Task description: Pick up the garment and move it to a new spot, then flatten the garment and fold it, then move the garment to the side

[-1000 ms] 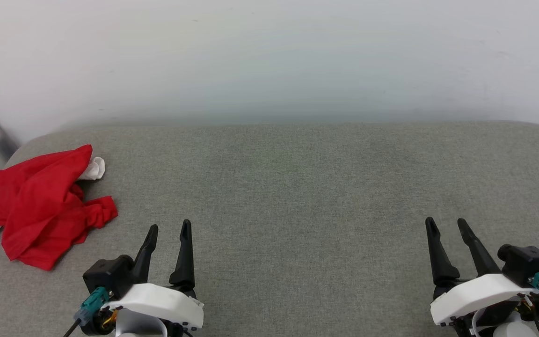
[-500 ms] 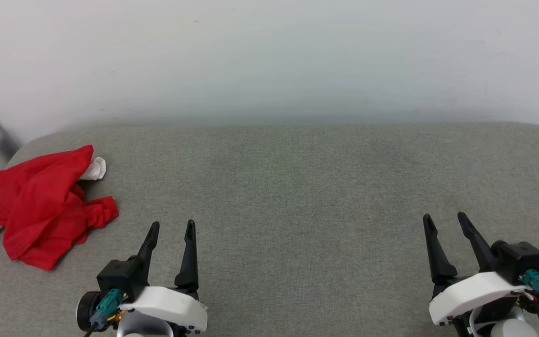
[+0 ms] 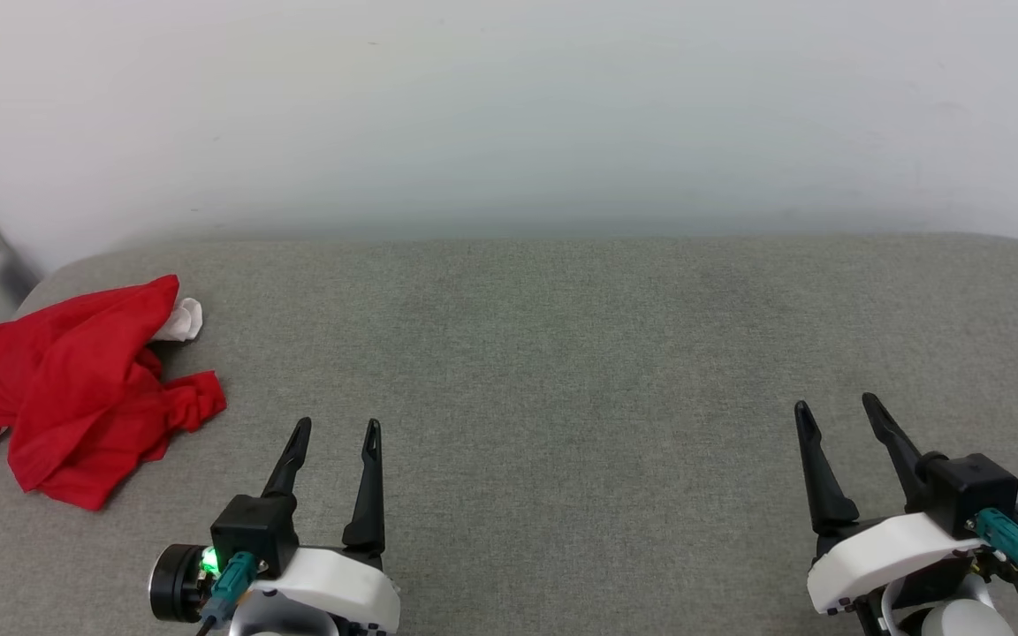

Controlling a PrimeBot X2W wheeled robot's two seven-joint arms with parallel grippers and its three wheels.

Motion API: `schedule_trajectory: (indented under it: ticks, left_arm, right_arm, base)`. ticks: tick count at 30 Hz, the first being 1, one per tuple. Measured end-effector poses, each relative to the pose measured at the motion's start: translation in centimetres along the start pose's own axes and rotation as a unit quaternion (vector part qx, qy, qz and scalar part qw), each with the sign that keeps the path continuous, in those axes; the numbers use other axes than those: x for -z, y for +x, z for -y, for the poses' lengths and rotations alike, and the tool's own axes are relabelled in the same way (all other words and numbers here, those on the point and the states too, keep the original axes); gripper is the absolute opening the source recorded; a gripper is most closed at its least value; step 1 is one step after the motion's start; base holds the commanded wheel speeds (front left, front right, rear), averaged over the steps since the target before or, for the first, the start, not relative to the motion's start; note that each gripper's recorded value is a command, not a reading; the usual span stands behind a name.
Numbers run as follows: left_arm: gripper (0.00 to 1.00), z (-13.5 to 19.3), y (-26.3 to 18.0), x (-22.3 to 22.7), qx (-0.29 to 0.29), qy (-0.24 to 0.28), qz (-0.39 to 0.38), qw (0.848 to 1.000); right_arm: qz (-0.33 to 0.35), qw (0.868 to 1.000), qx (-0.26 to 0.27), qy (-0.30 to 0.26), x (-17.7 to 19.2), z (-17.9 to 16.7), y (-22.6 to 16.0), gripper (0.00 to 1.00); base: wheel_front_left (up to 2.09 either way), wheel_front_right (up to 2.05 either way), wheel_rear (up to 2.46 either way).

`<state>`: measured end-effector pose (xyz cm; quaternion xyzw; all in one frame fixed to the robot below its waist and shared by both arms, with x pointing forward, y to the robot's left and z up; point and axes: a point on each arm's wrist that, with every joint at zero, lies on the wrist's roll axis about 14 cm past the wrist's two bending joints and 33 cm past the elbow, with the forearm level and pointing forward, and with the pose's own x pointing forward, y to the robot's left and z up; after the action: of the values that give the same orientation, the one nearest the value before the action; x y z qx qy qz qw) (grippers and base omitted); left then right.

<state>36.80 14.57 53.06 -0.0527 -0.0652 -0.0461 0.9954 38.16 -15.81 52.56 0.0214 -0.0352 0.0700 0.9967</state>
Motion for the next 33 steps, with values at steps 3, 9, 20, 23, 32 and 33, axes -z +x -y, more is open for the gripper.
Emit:
schedule_trajectory:
  ticks: [3, 9, 20, 23, 32, 33]
  left_arm:
    - [1.0, 0.0, 0.0, -0.1, 0.001, 0.01, 0.003, 1.0]
    - [1.0, 0.2, -0.1, 0.0, 0.005, 0.022, 0.004, 1.0]
    - [1.0, 0.0, -0.2, 0.4, 0.002, 0.03, 0.001, 1.0]
    - [1.0, -0.3, -0.3, 0.5, -0.002, 0.027, 0.0, 1.0]
    - [1.0, -3.4, -1.7, -0.1, -0.056, 0.025, 0.006, 0.998]
    - [1.0, -3.9, -2.0, -0.2, -0.065, 0.026, 0.006, 0.998]
  right_arm:
    - [0.001, 1.0, -0.002, -0.004, -0.1, -0.1, 0.0, 1.0]
    - [0.005, 1.0, 0.001, -0.01, -0.2, 0.0, 0.0, 1.0]
    - [0.007, 1.0, 0.006, -0.014, 0.1, 0.3, 0.2, 1.0]
    - [0.007, 1.0, 0.003, -0.008, 0.2, 0.1, 0.4, 1.0]
    - [0.005, 0.999, -0.044, -0.003, 0.5, -3.1, 2.4, 1.0]
    - [0.004, 0.999, -0.054, -0.003, 0.6, -3.8, 2.7, 1.0]
  base:
    - [0.0, 0.0, 0.0]
    - [0.0, 0.0, 0.0]
    - [0.0, 0.0, 0.0]
    - [0.0, 0.0, 0.0]
    - [0.0, 0.0, 0.0]
    - [0.0, 0.0, 0.0]
